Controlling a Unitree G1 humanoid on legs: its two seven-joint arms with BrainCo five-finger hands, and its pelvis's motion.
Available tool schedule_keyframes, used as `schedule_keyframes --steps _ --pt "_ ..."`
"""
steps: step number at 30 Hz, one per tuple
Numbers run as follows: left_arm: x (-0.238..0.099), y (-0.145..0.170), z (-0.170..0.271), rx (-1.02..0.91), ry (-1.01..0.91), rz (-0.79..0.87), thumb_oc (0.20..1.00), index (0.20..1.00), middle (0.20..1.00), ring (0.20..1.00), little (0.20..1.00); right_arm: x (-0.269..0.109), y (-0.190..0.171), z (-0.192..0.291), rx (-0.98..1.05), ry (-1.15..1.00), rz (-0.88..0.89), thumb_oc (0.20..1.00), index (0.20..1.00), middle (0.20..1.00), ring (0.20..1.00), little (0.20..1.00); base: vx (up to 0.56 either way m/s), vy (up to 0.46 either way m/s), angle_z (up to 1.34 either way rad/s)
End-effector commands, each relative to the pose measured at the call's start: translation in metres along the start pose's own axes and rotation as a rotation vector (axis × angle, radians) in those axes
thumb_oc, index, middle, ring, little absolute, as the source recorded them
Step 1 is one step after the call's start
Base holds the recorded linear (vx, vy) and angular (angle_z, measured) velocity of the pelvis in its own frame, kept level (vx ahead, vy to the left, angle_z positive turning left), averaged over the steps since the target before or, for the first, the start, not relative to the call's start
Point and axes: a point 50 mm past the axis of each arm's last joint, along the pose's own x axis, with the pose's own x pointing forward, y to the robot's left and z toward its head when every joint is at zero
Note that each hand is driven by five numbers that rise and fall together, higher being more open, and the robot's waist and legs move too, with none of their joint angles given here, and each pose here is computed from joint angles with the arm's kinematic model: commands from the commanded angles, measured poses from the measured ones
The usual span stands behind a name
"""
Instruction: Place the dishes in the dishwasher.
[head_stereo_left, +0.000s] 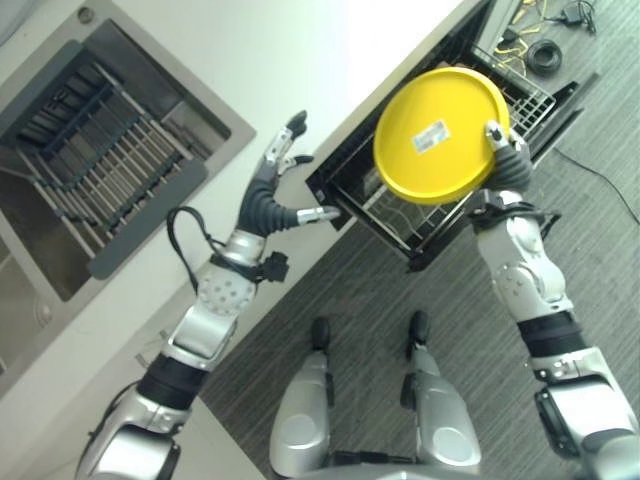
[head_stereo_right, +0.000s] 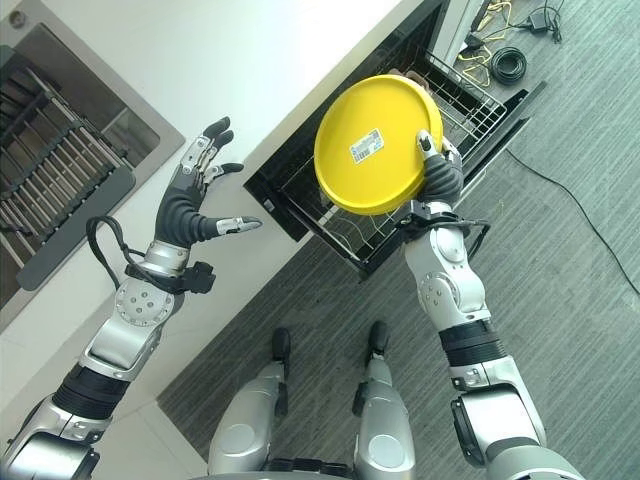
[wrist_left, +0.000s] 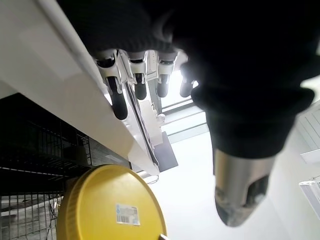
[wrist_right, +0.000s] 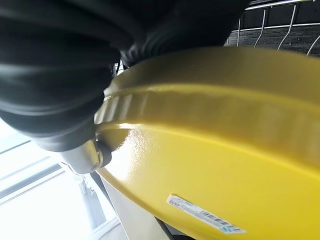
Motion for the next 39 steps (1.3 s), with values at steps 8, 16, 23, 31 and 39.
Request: schedule_keyframes --steps 8,16,23,31,39 --pt "0.007 0.017 0.043 -0.016 -0.265 0.023 1.0 1.0 1.0 1.0 1.0 0.029 0.021 0.061 -0.053 -0.212 -0.034 0.2 0.2 0.2 0.2 0.2 0.02 -0.027 0.08" --pt "0.004 0.037 0.073 -0.179 -0.498 0.136 1.0 1.0 1.0 1.0 1.0 0.046 0.004 0.062 -0.139 -0.196 -0.172 0.2 0.2 0.2 0.2 0.2 0.07 -0.046 0.17" --pt "0.013 0.028 0.081 -0.342 -0.549 0.025 1.0 1.0 1.0 1.0 1.0 0.06 0.003 0.06 -0.19 -0.165 -0.25 0.2 0.2 0.2 0.2 0.2 0.02 -0.027 -0.01" --pt "0.027 0.0 0.061 -0.347 -0.36 -0.138 1.0 1.0 1.0 1.0 1.0 0.072 0.006 0.065 -0.385 -0.191 -0.253 0.2 0.2 0.2 0.2 0.2 0.0 0.021 0.0" --pt "0.025 0.001 0.061 -0.356 -0.382 -0.12 1.0 1.0 1.0 1.0 1.0 0.079 0.0 0.083 -0.624 -0.266 -0.268 0.2 0.2 0.2 0.2 0.2 -0.01 0.019 -0.02"
